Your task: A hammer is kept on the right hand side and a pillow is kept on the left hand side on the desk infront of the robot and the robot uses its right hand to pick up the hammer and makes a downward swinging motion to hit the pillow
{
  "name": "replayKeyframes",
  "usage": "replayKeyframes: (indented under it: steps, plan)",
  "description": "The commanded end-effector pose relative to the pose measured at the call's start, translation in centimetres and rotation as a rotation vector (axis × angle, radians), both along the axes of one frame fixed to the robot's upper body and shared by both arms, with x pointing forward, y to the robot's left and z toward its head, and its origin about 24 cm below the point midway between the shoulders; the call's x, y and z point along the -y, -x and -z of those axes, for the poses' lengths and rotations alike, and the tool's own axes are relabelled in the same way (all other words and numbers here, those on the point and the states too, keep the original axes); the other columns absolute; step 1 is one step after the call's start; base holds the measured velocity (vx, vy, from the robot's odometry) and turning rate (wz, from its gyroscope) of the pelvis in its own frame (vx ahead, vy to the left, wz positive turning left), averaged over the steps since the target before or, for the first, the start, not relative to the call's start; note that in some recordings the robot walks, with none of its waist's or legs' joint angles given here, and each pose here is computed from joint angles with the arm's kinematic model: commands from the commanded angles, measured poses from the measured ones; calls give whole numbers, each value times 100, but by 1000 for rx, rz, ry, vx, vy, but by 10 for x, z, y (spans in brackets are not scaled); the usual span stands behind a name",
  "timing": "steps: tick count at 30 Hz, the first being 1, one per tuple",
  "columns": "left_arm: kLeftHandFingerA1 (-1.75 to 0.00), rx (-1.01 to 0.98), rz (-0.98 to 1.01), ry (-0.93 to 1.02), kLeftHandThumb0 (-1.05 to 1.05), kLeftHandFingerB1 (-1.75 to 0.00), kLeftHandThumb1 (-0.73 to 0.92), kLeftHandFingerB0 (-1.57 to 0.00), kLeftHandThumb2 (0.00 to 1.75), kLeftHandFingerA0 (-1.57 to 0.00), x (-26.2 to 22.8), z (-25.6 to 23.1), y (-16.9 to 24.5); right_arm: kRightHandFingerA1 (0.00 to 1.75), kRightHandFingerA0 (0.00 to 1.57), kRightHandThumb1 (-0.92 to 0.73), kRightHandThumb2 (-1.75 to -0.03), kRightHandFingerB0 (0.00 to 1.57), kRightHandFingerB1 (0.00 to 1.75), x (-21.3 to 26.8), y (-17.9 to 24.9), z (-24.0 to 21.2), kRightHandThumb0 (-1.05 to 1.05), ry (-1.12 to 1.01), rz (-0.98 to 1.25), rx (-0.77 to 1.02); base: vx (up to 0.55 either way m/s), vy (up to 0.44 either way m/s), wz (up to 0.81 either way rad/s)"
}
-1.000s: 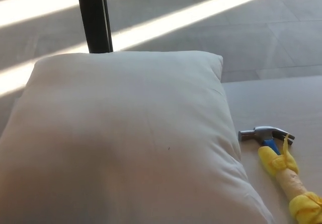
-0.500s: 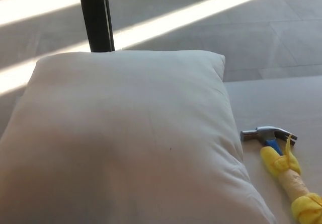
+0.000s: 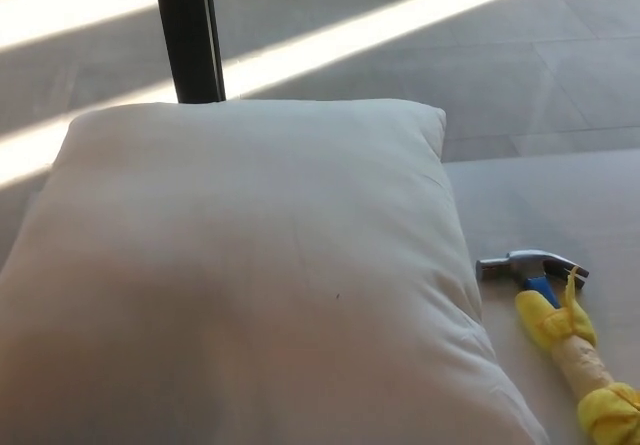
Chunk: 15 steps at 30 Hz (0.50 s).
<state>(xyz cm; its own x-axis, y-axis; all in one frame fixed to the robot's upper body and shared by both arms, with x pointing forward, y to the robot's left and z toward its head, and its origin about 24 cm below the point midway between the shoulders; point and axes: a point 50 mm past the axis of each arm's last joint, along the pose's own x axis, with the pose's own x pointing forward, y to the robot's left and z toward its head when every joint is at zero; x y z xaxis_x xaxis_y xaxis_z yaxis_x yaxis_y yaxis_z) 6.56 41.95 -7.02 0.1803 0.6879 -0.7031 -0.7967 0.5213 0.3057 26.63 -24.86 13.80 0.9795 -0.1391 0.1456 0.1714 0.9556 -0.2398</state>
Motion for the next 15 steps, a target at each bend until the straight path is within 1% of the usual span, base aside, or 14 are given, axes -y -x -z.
replayKeyframes:
  steps: [1, 2, 3, 4, 5, 6, 8, 9, 12, 13, 15]
  plan:
    - [-147, -22, -31, -1, -75, -135, 57, -52, 150, -58, -1, 0, 5, 52, 4, -53, -107, 1, 47, -9, 3, 18, -36, 110, -55, -131, 0, 0, 0]
    - [-145, -18, -23, 6, -77, -133, 57, -52, 149, -58, -1, 0, 4, 38, 13, -76, -62, 23, 33, -10, 4, 24, -61, 118, -57, -166, 0, 0, 0]
    - [-141, -25, -21, 9, -77, -127, 56, -53, 148, -65, 0, 1, 6, 39, 14, -76, -62, 25, 34, -9, 4, 28, -58, 125, -53, -183, 0, 0, 0]
    - [-139, -29, -17, 8, -79, -122, 58, -58, 145, -80, 1, 2, 6, 38, 14, -76, -62, 25, 33, -8, 4, 32, -59, 128, -46, -204, 0, 0, 0]
    - [-137, -33, -6, 4, -79, -122, 58, -59, 145, -80, 2, 3, 5, 47, 10, -61, -88, 17, 43, -6, 4, 38, -67, 141, -31, -235, 0, 0, 0]
    - [-137, -33, 2, 5, -80, -122, 58, -60, 143, -80, 3, 3, 5, 46, 7, -61, -88, 16, 43, -3, 4, 40, -70, 163, -12, -259, 0, 0, 0]
    - [-136, -35, -1, 6, -82, -122, 58, -62, 142, -82, 3, 4, 5, 46, 8, -60, -89, 18, 43, 2, 5, 42, -70, 177, 19, -283, 0, 0, 0]
    - [-135, -35, -9, 7, -81, -123, 58, -63, 142, -78, 3, 4, 5, 46, 8, -60, -89, 19, 44, 5, 5, 43, -68, 195, 31, -285, 0, 0, 0]
    - [-135, -28, -8, 5, -82, -121, 59, -60, 141, -78, 3, 4, 5, 46, 8, -59, -87, 19, 44, 10, 5, 43, -65, 183, 49, -284, 0, 0, 0]
    - [-136, -29, -5, -3, -85, -122, 59, -65, 142, -87, 3, 3, 4, 47, 13, -59, -86, 21, 44, 15, 4, 42, -64, 214, 80, -283, 0, 0, 0]
    - [-135, -20, -9, 3, -86, -123, 57, -63, 143, -79, 3, 3, 5, 48, 15, -60, -88, 21, 44, 17, 3, 39, -66, 257, 87, -289, 0, 0, 0]
